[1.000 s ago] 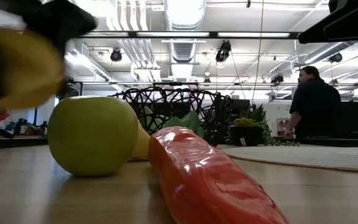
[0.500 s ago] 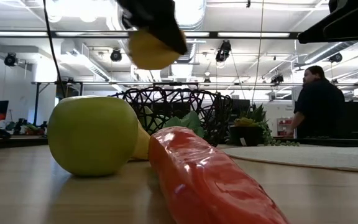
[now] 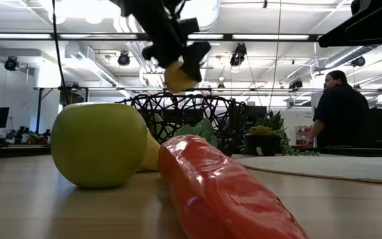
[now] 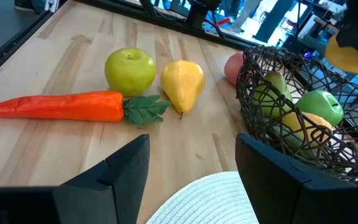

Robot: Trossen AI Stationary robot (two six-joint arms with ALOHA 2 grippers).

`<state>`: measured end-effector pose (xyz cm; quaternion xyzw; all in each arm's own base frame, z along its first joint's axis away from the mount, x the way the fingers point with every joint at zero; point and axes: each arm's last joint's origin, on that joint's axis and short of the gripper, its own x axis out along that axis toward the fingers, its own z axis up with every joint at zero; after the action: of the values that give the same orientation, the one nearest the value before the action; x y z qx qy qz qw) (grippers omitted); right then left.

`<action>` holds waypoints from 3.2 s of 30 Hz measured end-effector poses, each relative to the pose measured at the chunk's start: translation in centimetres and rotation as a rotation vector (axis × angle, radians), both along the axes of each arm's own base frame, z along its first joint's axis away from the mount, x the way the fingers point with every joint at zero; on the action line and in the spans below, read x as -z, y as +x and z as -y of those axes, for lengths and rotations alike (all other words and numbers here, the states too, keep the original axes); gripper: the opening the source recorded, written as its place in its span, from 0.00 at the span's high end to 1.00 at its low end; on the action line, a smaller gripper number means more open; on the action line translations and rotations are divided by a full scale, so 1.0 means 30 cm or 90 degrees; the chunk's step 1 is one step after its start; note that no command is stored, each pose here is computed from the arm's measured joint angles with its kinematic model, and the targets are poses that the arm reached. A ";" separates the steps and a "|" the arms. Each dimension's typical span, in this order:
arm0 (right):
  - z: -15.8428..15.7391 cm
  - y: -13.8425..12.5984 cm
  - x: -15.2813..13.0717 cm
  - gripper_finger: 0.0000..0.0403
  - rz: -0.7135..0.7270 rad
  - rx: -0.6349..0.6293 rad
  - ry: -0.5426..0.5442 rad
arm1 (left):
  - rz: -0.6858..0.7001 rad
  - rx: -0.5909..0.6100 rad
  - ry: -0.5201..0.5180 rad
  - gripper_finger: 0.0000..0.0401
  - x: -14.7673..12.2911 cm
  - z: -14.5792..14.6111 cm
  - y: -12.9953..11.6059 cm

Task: Build produce basket
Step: Put the starfruit into the wire basket, then put the lemon into the wire basket

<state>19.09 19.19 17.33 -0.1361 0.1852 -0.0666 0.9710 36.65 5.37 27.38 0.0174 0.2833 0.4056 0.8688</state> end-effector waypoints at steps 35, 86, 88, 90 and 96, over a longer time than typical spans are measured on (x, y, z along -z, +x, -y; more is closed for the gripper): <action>0.000 0.000 0.000 0.44 -0.001 -0.002 -0.006 | 0.298 0.107 -0.122 0.42 0.218 -0.114 -0.052; 0.000 0.000 0.000 0.44 0.004 0.009 0.030 | 0.187 0.385 -0.037 0.18 0.104 0.787 -0.346; 0.000 0.000 0.000 0.44 0.005 0.011 0.036 | 0.179 0.390 -0.055 0.18 0.146 0.823 -0.349; 0.000 0.000 0.000 0.44 0.008 0.016 0.049 | 0.168 0.387 -0.065 0.18 0.188 0.847 -0.346; 0.000 0.000 0.000 0.44 0.025 0.049 0.139 | 0.147 0.337 -0.020 0.18 0.255 0.850 -0.323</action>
<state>19.08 19.20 17.32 -0.0213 0.1771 -0.0862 0.9802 26.95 -20.13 19.72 0.0314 0.1745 0.1594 0.9712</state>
